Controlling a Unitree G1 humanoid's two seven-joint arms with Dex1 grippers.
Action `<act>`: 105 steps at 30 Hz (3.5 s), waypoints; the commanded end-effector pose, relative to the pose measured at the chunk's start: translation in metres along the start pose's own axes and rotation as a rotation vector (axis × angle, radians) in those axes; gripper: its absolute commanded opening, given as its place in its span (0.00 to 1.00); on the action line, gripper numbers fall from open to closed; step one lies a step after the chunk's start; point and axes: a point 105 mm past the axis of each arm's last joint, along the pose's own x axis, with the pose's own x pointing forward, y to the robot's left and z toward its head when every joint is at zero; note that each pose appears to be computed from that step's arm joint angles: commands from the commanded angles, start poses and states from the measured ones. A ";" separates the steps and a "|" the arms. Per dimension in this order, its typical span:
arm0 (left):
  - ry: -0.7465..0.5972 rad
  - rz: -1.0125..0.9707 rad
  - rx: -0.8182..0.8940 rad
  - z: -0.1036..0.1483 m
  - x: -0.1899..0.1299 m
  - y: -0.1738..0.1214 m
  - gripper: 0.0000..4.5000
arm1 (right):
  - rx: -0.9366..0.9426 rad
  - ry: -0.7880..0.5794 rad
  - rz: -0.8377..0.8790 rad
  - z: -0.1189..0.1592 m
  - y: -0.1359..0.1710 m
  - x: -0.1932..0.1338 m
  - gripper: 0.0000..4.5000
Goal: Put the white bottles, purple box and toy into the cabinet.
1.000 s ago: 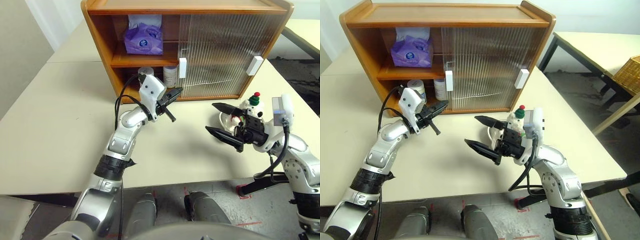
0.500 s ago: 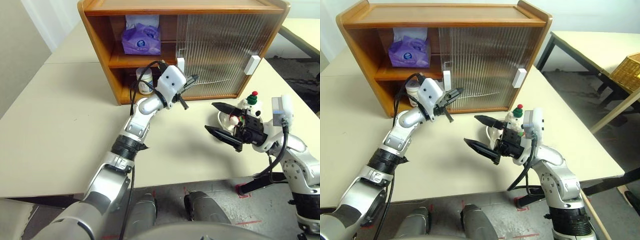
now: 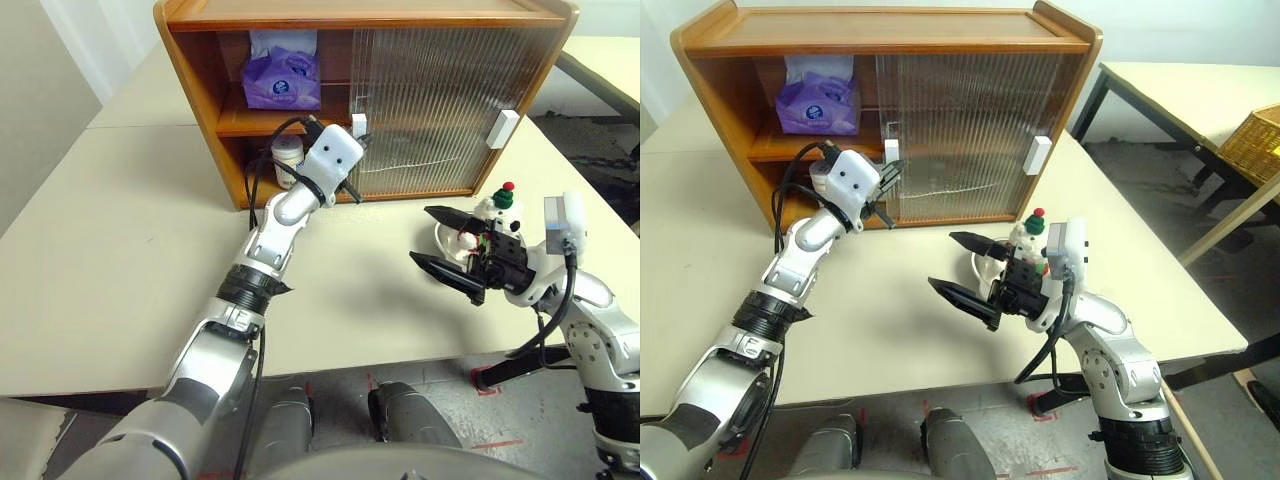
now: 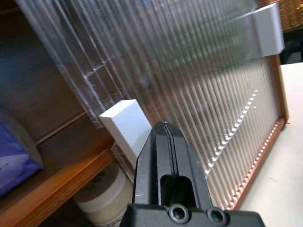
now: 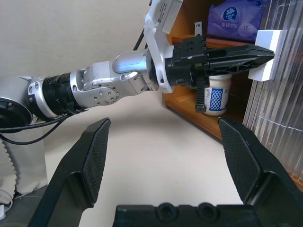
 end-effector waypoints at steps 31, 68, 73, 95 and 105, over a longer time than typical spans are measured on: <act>0.059 0.110 -0.094 0.003 -0.023 0.024 0.01 | -0.009 0.009 0.026 -0.002 0.002 0.002 1.00; 0.109 -0.006 -0.188 0.011 0.006 -0.008 0.01 | -0.006 0.010 0.011 -0.004 0.003 0.001 1.00; 0.113 0.002 -0.154 0.013 0.001 -0.001 0.01 | 0.000 0.010 0.008 -0.004 0.004 0.001 1.00; 0.205 0.130 -0.196 0.001 -0.014 0.030 0.09 | -0.020 0.014 0.016 -0.001 0.001 -0.002 1.00; 0.220 0.140 -0.213 -0.002 -0.017 0.033 0.79 | -0.019 0.015 0.015 -0.001 0.002 -0.002 1.00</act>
